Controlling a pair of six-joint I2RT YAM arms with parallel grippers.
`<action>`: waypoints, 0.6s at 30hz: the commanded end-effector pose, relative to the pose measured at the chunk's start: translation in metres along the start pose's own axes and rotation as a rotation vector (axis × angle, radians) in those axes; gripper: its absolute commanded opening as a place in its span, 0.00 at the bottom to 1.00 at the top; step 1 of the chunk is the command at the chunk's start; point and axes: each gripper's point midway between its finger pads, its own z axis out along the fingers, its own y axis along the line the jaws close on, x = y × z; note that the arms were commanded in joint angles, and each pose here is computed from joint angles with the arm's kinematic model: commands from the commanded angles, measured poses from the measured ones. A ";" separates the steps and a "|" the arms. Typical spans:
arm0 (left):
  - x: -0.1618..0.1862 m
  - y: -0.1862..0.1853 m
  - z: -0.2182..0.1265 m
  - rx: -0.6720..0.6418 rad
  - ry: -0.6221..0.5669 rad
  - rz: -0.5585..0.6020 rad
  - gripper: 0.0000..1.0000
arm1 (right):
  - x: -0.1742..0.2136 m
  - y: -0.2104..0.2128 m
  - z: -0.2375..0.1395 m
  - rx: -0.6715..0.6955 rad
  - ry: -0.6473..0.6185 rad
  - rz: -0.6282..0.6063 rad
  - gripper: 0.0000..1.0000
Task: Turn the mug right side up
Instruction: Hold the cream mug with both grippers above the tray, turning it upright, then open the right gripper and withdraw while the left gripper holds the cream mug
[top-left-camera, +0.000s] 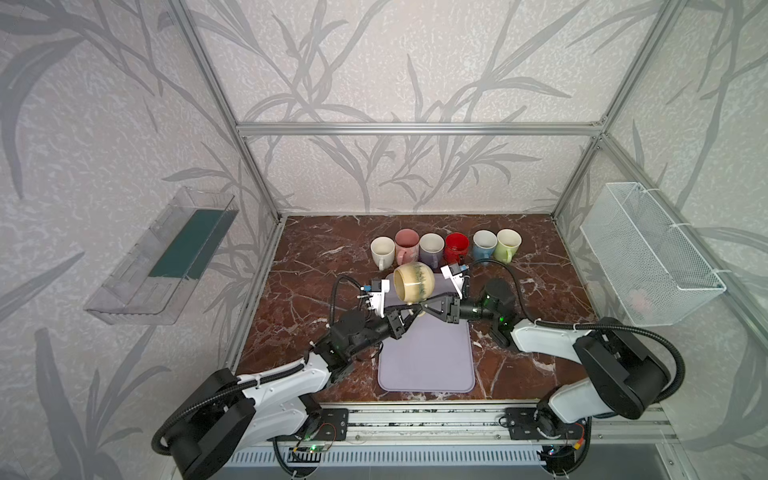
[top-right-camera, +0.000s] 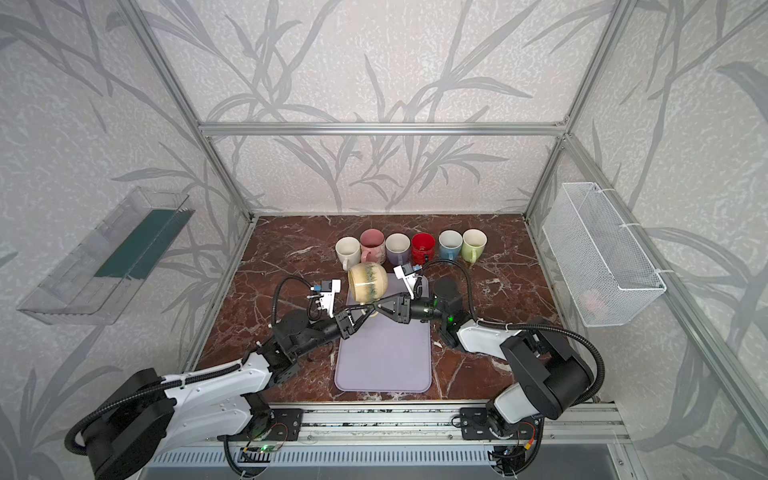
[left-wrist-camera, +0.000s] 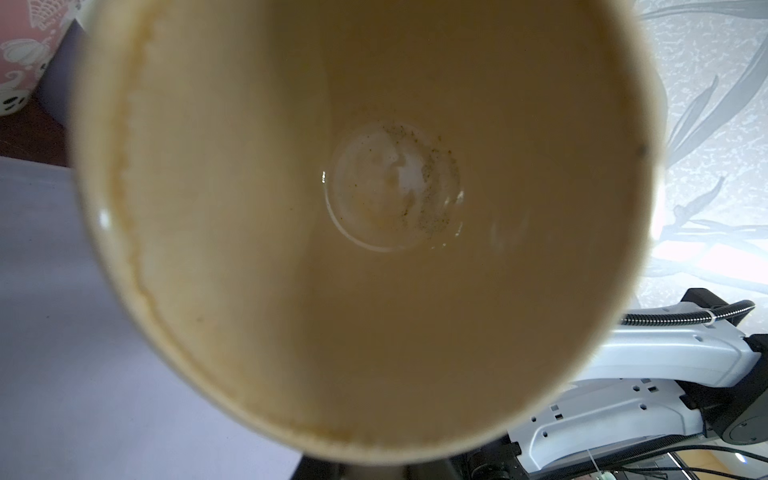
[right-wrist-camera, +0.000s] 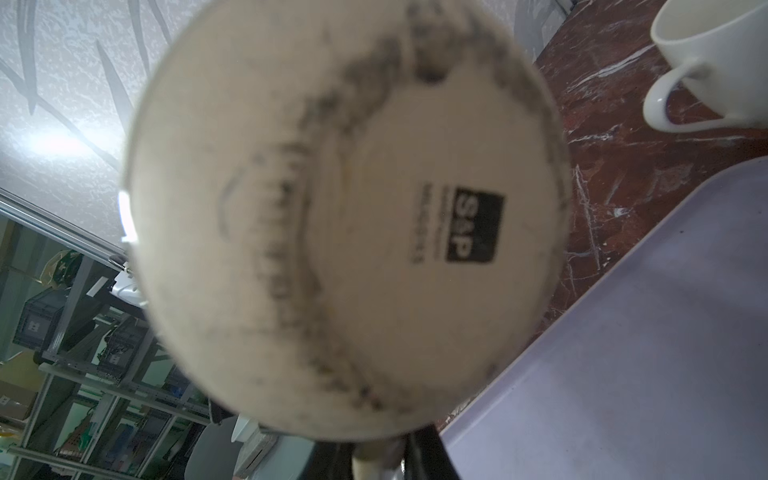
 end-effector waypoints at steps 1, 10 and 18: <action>-0.007 0.015 0.001 -0.064 -0.038 0.004 0.09 | -0.027 0.055 -0.007 -0.121 -0.058 -0.211 0.00; -0.004 0.019 0.004 -0.075 -0.024 0.003 0.00 | -0.031 0.064 -0.012 -0.090 -0.054 -0.260 0.00; -0.004 0.023 -0.003 -0.088 -0.043 0.017 0.00 | -0.030 0.055 -0.010 -0.052 -0.033 -0.257 0.16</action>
